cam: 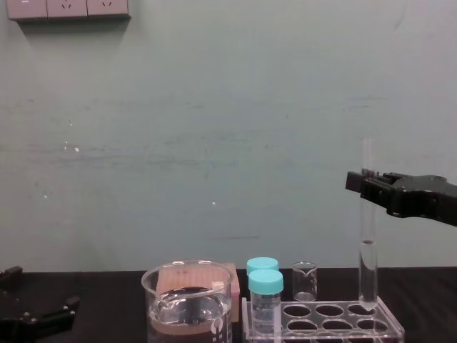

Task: Hold the test tube with one hand and immerse one end into the beaker, then return it to the test tube rack.

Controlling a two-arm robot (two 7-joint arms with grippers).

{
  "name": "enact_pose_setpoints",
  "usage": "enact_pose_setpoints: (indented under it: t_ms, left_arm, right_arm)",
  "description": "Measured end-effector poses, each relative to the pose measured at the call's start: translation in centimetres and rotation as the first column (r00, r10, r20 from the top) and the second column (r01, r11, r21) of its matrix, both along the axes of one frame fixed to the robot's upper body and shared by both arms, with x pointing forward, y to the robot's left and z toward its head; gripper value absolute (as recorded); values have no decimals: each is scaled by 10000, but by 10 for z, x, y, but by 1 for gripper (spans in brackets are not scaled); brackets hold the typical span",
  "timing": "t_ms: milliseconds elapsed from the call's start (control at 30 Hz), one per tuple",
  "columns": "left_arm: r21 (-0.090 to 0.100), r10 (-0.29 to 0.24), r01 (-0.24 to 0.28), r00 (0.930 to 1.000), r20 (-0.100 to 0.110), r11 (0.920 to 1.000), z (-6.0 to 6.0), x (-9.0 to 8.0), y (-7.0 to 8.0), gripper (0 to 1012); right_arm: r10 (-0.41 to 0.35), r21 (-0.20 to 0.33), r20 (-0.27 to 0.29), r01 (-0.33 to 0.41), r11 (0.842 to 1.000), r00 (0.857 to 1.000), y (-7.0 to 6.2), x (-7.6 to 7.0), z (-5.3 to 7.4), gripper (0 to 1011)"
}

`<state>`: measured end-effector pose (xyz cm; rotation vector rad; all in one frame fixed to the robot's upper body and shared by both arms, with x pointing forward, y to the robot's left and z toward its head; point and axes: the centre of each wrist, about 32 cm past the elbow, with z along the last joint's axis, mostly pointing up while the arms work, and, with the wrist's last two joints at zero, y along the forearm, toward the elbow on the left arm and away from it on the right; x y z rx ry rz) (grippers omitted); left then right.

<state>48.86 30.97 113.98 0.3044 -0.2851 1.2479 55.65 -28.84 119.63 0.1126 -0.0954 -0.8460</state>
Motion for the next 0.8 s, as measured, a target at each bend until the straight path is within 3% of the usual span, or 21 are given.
enact_pose_setpoints:
  t_ms: [800]
  left_arm:
    - [0,0,0,10000,0,10000,0,0,0,1000]
  right_arm:
    - [155,-204,-590,-167,9997,9981,4,13,-14,234]
